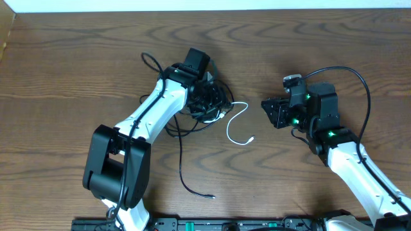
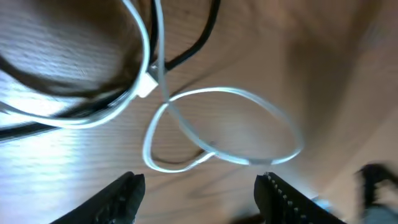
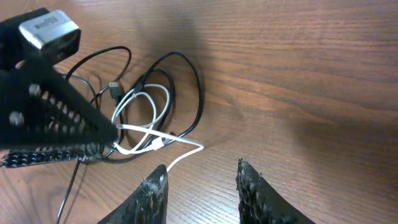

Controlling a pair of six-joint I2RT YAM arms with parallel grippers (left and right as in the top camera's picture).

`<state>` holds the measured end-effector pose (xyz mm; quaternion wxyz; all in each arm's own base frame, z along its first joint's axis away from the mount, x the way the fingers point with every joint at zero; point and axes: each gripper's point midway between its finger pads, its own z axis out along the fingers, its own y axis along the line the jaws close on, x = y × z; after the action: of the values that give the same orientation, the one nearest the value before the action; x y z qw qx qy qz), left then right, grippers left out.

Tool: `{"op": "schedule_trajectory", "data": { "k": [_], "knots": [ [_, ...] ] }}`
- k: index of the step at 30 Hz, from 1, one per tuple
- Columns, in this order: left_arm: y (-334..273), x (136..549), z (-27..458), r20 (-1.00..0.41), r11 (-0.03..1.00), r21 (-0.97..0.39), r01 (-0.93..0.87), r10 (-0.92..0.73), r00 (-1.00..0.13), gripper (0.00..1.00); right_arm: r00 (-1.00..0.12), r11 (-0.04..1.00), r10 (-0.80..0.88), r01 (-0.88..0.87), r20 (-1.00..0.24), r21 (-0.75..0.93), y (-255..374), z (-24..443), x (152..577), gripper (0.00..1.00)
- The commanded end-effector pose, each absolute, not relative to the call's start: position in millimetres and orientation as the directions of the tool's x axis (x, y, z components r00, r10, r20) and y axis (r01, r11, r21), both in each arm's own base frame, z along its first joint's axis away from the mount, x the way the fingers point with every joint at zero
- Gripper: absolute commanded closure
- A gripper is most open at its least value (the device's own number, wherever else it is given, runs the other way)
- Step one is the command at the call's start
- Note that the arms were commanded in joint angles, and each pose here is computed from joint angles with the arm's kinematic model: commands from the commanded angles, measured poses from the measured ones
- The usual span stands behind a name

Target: Untangle cables

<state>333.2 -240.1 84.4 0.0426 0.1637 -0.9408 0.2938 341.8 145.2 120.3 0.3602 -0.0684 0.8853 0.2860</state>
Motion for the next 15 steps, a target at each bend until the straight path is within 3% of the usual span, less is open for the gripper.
{"op": "schedule_trajectory", "data": {
  "k": [1,8,15],
  "knots": [
    [-247,343,88,0.321,0.632,-0.513,-0.581,-0.486,-0.813,0.34,-0.727,0.838,0.084,-0.318,-0.681,0.443,142,120,344,0.67],
    [-245,355,87,0.373,0.509,-0.459,-0.728,-0.633,-0.678,0.30,-0.734,0.839,0.082,-0.315,-0.675,0.445,142,118,342,0.67],
    [-238,359,79,0.308,0.487,-0.414,-0.769,-0.720,-0.622,0.30,-0.734,0.839,0.082,-0.314,-0.674,0.445,142,118,342,0.67]
  ]
}}
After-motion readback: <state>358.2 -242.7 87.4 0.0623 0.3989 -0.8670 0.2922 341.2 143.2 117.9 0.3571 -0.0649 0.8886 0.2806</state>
